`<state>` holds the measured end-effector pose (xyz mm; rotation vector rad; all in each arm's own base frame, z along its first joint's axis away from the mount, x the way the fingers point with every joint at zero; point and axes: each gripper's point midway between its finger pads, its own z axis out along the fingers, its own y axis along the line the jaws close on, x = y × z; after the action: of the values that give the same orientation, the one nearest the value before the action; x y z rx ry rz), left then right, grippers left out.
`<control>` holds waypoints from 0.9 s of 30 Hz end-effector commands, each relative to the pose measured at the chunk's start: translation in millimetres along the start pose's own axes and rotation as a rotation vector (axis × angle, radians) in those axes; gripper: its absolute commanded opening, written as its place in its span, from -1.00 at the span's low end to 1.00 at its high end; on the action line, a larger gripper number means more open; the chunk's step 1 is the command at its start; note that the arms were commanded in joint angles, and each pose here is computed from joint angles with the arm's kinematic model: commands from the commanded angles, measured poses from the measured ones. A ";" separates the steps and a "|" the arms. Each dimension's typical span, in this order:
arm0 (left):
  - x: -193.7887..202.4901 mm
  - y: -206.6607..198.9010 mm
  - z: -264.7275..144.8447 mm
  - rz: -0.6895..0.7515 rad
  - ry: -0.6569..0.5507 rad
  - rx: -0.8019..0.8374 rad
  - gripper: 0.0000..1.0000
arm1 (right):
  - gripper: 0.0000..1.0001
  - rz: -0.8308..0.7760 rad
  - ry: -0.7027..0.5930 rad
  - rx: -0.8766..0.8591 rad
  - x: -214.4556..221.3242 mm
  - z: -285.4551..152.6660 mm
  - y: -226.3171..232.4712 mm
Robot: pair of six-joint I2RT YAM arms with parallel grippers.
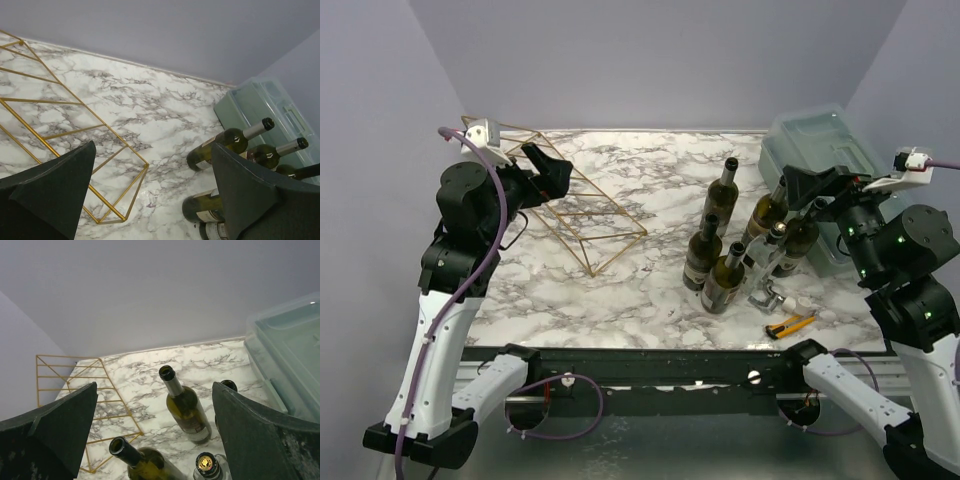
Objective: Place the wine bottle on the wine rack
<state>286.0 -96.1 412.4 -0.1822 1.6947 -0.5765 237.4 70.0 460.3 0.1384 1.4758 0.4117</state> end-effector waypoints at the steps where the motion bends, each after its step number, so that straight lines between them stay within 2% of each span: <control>1: 4.4 -9.1 -1.8 -0.012 0.042 0.044 0.97 | 1.00 -0.021 0.022 0.027 6.6 -1.4 -6.9; 10: 16.4 -10.2 7.6 -0.031 0.100 0.056 0.97 | 1.00 -0.055 0.127 -0.051 40.7 11.1 4.1; 16: 25.2 -12.6 12.5 -0.050 0.139 0.073 0.97 | 1.00 -0.143 0.351 -0.136 83.8 26.1 17.2; 21: 34.4 -15.8 19.1 -0.065 0.183 0.096 0.97 | 1.00 -0.135 0.461 -0.277 108.3 32.0 41.2; 27: 53.7 -36.2 29.8 -0.105 0.293 0.211 0.97 | 1.00 -0.179 0.554 -0.303 138.0 32.2 48.2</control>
<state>301.2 -133.7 373.3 -0.1180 1.8783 -0.7401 281.5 155.1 351.5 -0.2649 1.9167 0.5142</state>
